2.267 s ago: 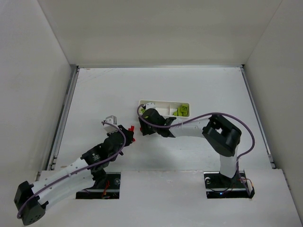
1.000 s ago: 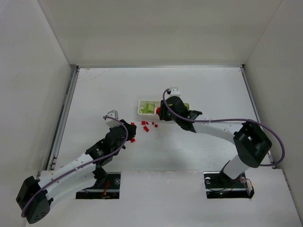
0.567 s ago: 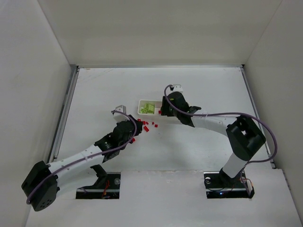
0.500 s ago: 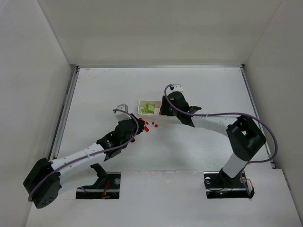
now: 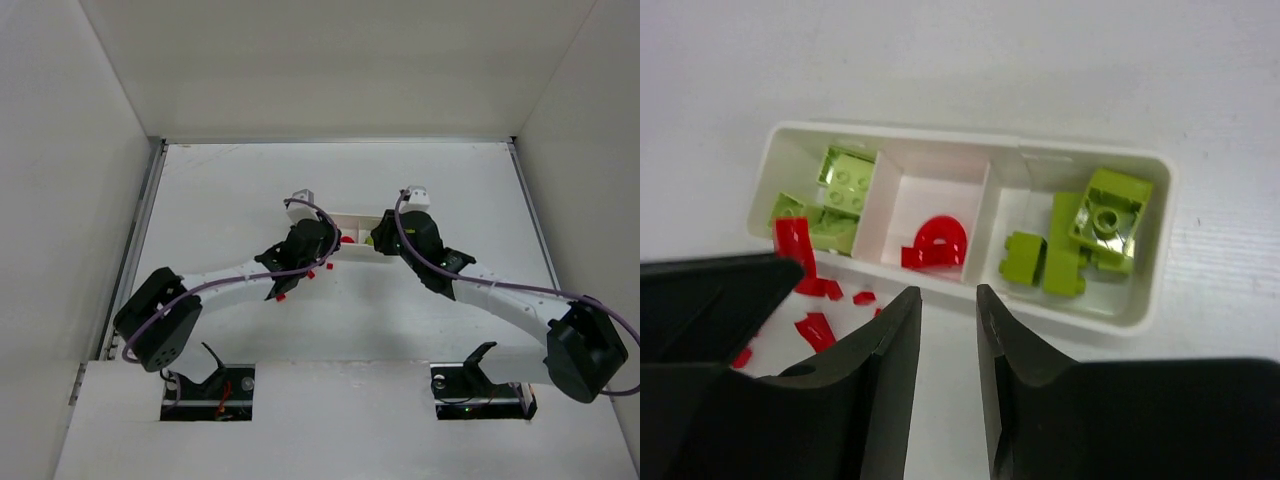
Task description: Sort the legos into containers by color
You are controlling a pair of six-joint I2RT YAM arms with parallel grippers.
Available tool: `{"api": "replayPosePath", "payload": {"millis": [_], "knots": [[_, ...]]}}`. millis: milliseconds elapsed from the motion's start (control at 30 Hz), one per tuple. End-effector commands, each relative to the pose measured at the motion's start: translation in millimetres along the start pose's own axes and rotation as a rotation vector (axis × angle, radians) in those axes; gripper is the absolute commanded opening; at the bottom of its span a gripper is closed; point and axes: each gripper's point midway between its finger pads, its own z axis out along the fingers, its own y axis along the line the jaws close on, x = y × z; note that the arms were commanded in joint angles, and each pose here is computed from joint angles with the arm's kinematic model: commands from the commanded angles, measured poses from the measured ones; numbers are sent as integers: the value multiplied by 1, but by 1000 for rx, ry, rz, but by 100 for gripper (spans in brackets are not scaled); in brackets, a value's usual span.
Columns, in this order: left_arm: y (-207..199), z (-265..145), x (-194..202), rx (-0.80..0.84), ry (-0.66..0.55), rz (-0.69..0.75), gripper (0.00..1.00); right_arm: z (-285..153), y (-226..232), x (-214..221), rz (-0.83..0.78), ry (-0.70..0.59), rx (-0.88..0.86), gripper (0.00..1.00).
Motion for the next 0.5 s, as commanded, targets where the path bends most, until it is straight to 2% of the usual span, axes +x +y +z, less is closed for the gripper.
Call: {"api": "replayPosePath", "payload": {"millis": [0,200,333,467], "knots": [[-31,18,-23,71,-55,-4,20,-8,-6,2,30,-43,-3,34],[-33,45,-18,42,-39,26,23,-10,-4,2,57,-66,-28,35],[-33,52,-17,31,-32,38,37,-10,-3,3,53,-63,-34,37],[-32,50,-21,24,-36,46,45,-8,6,9,38,-47,-52,38]]}}
